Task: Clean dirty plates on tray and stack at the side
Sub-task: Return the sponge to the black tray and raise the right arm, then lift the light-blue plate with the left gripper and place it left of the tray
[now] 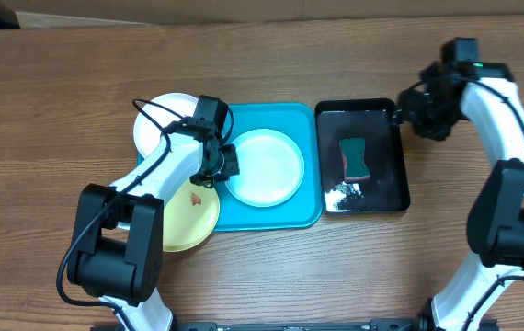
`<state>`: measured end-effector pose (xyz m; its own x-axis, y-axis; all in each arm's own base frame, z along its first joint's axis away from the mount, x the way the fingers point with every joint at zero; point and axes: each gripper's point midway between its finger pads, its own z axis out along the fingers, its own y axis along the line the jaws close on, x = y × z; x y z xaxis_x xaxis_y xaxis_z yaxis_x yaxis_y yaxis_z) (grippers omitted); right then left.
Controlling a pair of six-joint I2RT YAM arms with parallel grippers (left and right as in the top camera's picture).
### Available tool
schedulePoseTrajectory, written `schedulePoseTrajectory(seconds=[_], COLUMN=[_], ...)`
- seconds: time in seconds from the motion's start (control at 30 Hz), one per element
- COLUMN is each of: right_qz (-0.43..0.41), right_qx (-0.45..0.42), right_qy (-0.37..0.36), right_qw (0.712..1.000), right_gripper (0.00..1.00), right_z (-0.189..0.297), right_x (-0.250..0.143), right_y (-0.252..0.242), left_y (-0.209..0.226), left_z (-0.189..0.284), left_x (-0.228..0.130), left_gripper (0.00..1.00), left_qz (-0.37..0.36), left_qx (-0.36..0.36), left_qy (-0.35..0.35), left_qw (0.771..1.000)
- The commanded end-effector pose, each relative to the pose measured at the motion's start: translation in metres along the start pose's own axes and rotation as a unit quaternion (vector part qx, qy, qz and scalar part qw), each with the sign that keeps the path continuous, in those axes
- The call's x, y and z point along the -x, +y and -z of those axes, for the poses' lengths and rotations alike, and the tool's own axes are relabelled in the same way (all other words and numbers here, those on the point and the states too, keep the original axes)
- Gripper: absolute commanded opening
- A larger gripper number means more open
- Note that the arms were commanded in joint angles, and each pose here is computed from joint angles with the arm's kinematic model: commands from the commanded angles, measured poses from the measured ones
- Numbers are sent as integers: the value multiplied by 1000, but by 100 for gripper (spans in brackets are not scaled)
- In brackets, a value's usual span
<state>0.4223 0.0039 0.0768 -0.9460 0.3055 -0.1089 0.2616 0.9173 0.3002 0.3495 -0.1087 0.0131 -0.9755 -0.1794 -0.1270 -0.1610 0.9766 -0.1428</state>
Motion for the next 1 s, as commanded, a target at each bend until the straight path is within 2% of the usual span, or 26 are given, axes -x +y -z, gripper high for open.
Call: schedulePoseTrajectory(seconds=[0.0,0.1,0.3,0.47,0.5,0.57,0.6,0.63,0.67,0.7,0.97], right_qz=[-19,-28,-33,-37,-39,-47,-51,-58,-61,-63,-62], right_qx=[15,14,1,-43,-42,-41,-41,-41,-42,-42,-34], right_qy=[-24,-26,-34,-53,-58,-66,-72,-79,-82,-82,-87], right_qw=[999,999,999,997,997,996,995,994,994,994,994], right_gripper=[68,61,25,12,4,4,8,57,84,100,100], right_z=[19,21,23,25,26,28,29,31,32,33,33], right_x=[13,15,19,27,29,33,36,40,41,41,44], right_y=[-8,-16,-25,-43,-45,-49,-52,-57,-60,-62,-60], left_y=[-3,-7,-11,-21,-23,-26,-28,-34,-37,-42,-101], left_z=[17,33,68,94,100,111,116,125,129,132,137], left_x=[22,34,59,76,80,86,89,95,97,99,88], left_gripper=[4,4,4,4,4,4,4,4,4,4,4], left_qz=[-2,-14,-34,-46,-46,-47,-47,-49,-51,-55,-115], left_qx=[-4,-6,10,1,0,-3,-6,-12,-15,-19,-50], left_qy=[-22,-29,-57,-81,-87,-97,-102,-115,-119,-125,-151], left_qw=[1000,999,998,996,995,994,994,992,991,990,981])
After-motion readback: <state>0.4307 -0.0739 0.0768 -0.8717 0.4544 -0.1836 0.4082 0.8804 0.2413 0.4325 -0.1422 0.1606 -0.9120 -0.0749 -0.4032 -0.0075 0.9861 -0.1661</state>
